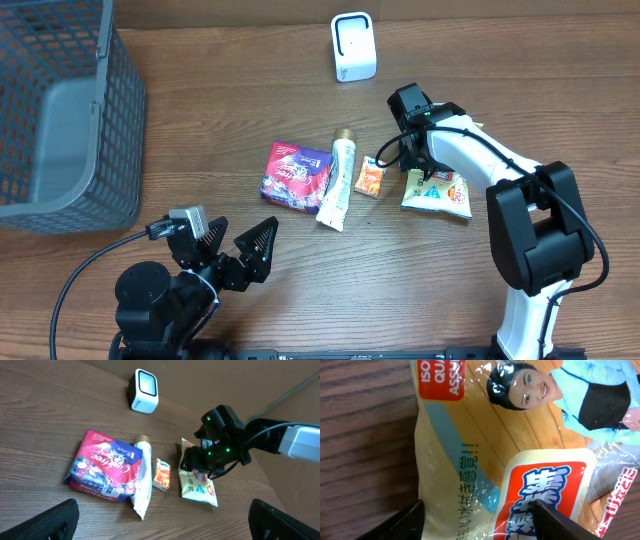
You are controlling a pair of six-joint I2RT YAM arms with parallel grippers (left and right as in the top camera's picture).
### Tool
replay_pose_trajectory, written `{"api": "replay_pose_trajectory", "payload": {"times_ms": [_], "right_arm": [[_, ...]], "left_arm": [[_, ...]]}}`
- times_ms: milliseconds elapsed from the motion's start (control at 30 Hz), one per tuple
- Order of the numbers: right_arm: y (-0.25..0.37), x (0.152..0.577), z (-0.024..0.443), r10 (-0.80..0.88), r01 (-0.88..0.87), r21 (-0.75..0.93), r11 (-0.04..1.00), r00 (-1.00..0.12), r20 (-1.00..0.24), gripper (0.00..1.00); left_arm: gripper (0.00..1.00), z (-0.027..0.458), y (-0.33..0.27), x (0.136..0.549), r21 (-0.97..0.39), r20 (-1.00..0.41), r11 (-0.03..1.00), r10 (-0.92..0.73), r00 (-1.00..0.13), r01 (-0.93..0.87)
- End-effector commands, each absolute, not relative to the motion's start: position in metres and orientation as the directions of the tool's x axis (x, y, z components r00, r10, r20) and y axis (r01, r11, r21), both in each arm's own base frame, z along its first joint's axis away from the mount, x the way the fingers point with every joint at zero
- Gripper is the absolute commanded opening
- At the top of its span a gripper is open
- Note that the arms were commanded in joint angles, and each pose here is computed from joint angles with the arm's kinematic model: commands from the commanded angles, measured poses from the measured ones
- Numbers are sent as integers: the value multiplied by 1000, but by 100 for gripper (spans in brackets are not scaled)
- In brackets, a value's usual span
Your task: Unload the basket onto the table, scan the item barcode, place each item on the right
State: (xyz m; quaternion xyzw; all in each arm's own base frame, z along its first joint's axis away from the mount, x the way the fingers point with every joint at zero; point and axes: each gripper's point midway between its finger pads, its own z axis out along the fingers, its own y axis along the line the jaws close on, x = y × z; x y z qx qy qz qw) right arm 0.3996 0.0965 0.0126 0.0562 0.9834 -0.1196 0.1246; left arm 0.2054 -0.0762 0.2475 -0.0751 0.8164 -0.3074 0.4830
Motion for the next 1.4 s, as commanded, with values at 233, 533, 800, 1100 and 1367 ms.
{"api": "replay_pose_trajectory", "payload": {"times_ms": [233,533,800,1100,1367], "right_arm": [[91,376,-18,109,150,-231,961,-978,-180,47],[98,373,-4,119,143,-202,969,-985,-127,4],[97,386,28,111,143,-230,963,-983,-146,69],[85,371,-13,112,150,-257,955,-981,-157,89],[77,364,-27,107,153,-285,946,-979,-172,64]], "left_arm": [[100,252,-76,204,-582,-743,793,-429,-513,179],[100,252,-76,204,-582,-743,793,-429,-513,179],[100,252,-76,204,-582,-743,793,-429,-514,179],[100,243,-76,201,-588,-721,794,-428,-544,154],[100,219,-76,188,-599,-654,796,-426,-625,84]]}}
